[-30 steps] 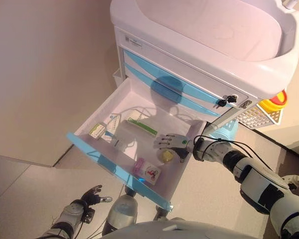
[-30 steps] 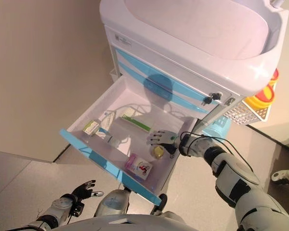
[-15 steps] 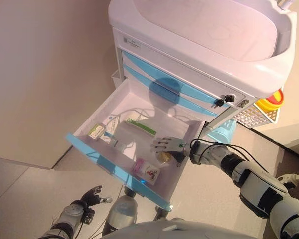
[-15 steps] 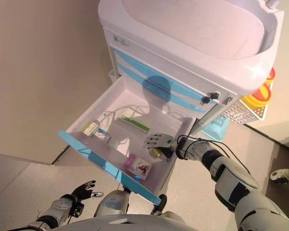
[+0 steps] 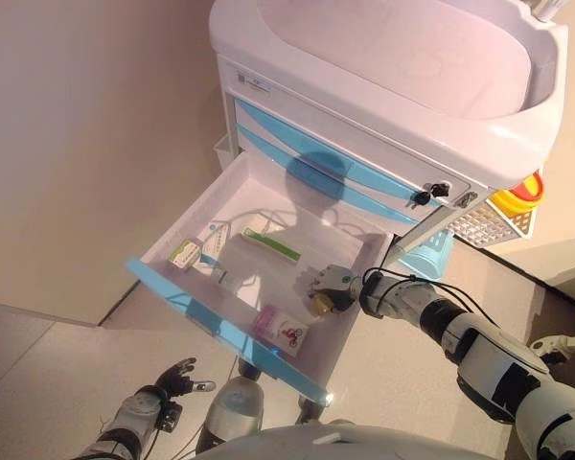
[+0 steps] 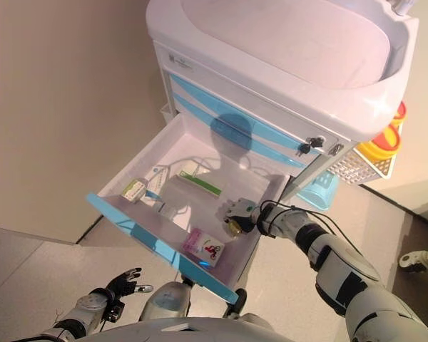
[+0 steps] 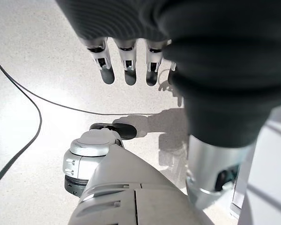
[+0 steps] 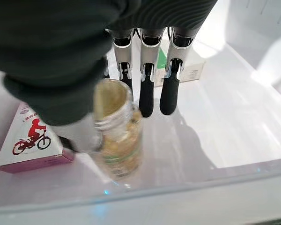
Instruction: Open the drawer and pick up the medicine
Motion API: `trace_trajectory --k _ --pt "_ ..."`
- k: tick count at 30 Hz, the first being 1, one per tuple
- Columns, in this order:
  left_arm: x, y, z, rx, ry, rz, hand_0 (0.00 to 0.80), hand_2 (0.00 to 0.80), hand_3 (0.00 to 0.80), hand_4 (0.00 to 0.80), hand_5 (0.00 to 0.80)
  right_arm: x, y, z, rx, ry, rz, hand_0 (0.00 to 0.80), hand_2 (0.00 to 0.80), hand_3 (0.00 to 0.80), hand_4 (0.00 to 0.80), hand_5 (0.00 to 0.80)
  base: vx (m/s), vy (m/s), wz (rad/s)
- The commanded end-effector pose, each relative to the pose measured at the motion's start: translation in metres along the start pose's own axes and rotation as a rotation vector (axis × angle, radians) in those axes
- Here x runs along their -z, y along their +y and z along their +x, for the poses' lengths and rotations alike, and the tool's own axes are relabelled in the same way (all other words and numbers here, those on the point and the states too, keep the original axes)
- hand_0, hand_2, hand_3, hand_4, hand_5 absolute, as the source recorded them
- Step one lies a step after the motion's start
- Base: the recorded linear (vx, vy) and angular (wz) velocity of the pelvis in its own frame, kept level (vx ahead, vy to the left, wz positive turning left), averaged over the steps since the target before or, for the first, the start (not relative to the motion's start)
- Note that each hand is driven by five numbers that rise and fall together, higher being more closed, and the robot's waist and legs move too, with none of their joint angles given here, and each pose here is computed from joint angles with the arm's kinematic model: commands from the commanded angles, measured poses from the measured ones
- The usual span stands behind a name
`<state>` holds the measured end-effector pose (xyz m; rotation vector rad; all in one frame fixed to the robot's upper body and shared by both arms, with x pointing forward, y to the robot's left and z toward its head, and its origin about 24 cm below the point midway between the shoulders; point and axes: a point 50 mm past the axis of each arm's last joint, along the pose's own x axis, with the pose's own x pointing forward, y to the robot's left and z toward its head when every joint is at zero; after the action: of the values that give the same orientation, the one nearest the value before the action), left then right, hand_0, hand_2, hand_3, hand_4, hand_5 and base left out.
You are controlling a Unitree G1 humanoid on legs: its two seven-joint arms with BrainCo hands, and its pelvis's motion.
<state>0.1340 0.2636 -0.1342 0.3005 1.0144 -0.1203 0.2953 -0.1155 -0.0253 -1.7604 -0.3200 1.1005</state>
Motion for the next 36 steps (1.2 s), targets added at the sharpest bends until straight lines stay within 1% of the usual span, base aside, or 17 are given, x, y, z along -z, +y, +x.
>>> trace_trajectory --k 1,15,20,24,27,32,34,36 --pt "0.002 -0.005 0.001 0.014 -0.001 0.022 0.0 0.0 0.0 0.0 0.0 0.0 0.001 0.0 -0.002 0.019 0.024 0.8 0.8 0.8 0.8 0.8 0.0 0.0 0.0" --pt "0.001 -0.007 0.001 0.018 0.001 0.027 0.0 0.0 0.0 0.0 0.0 0.001 0.005 -0.002 0.0 0.027 0.027 0.8 0.8 0.8 0.8 0.8 0.0 0.0 0.0" --pt "0.001 -0.007 0.001 0.018 0.001 0.025 0.0 0.0 0.0 0.0 0.0 0.0 -0.002 -0.003 0.055 0.014 0.034 0.8 0.8 0.8 0.8 0.8 0.0 0.0 0.0" --pt "0.004 -0.005 0.0 0.005 0.009 0.015 0.0 0.0 0.0 0.0 0.0 0.003 -0.027 -0.004 0.092 0.011 0.103 0.8 0.8 0.8 0.8 0.8 -0.004 -0.007 -0.05" --pt "0.006 0.001 -0.002 -0.016 0.019 -0.002 0.0 0.0 0.0 0.0 0.0 0.004 -0.057 -0.012 0.098 -0.013 0.191 0.8 0.8 0.8 0.8 0.8 -0.013 -0.01 -0.08" --pt "0.012 0.009 -0.005 -0.046 0.03 -0.044 0.0 0.0 0.0 0.0 0.0 0.004 -0.115 -0.052 0.107 -0.111 0.324 0.8 0.8 0.8 0.8 0.8 -0.007 0.002 -0.21" --pt "0.016 0.009 -0.006 -0.052 0.036 -0.054 0.0 0.0 0.0 0.0 0.0 0.004 -0.137 -0.071 0.126 -0.184 0.441 0.8 0.8 0.8 0.8 0.8 0.009 0.013 -0.24" --pt "0.017 0.009 -0.006 -0.053 0.04 -0.058 0.0 0.0 0.0 0.0 0.0 0.005 -0.151 -0.082 0.144 -0.24 0.504 0.8 0.8 0.8 0.8 0.8 0.023 0.018 -0.26"
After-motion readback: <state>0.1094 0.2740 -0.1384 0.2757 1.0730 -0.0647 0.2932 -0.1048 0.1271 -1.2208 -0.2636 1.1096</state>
